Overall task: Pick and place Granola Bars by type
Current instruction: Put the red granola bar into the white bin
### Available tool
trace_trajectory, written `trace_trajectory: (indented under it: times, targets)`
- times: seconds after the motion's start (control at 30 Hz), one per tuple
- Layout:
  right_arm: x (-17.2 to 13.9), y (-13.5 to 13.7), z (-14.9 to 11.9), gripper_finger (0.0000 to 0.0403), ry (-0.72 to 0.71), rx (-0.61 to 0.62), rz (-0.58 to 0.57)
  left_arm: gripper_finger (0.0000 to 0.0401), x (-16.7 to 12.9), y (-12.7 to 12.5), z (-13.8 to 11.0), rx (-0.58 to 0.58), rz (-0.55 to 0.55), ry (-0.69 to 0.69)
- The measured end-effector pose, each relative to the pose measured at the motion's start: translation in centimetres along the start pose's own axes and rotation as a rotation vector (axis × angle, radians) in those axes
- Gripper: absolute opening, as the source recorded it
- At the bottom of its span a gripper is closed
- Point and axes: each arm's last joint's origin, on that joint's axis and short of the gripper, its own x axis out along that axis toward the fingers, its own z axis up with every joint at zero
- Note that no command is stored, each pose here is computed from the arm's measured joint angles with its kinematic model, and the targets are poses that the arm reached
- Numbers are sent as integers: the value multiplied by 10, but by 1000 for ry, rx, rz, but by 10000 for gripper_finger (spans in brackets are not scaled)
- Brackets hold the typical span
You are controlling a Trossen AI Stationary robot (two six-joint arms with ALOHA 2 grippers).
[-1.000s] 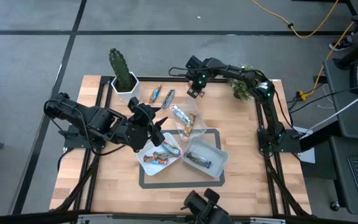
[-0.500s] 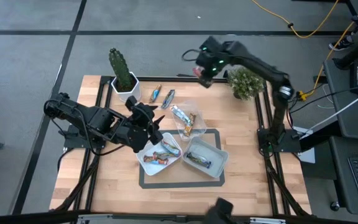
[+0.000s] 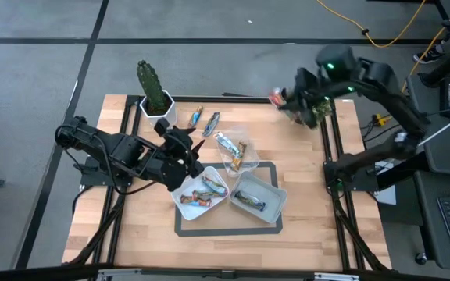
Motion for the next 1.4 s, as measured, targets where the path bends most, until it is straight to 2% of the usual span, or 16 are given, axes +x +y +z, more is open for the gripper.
trace_trajectory:
  times: [0.13, 0.23, 0.4, 0.5, 0.6, 0.7, 0.9, 1.07, 1.23, 1.4]
  targets:
    - [-7, 19, -12, 49, -134, -68, 154, 196, 4, 2, 1, -22, 16, 2]
    - [4, 26, -21, 51, -265, -103, 201, 196, 6, 3, 3, -35, 23, 0]
    - [48, 32, -37, 25, -473, -172, 248, 196, 12, 2, 12, -69, 16, -41]
    - [74, 32, -45, 23, -549, -175, 275, 196, 15, -2, 24, -48, -34, -90]
    - [92, 31, -51, 38, -538, -145, 247, 196, 17, -5, 37, -3, -107, -146]
    - [101, 32, -50, 48, -527, -169, 222, 196, 21, -6, 47, 1, -201, -190]
    - [109, 32, -41, 29, -530, -222, 201, 196, 40, 2, 57, -60, -414, -188]
    - [113, 30, -34, 25, -538, -242, 195, 196, 50, 9, 62, -115, -453, -183]
    - [121, 28, -31, 39, -527, -245, 195, 196, 58, 11, 67, -101, -440, -228]
    - [127, 27, -28, 26, -518, -248, 201, 196, 72, 12, 69, -121, -481, -220]
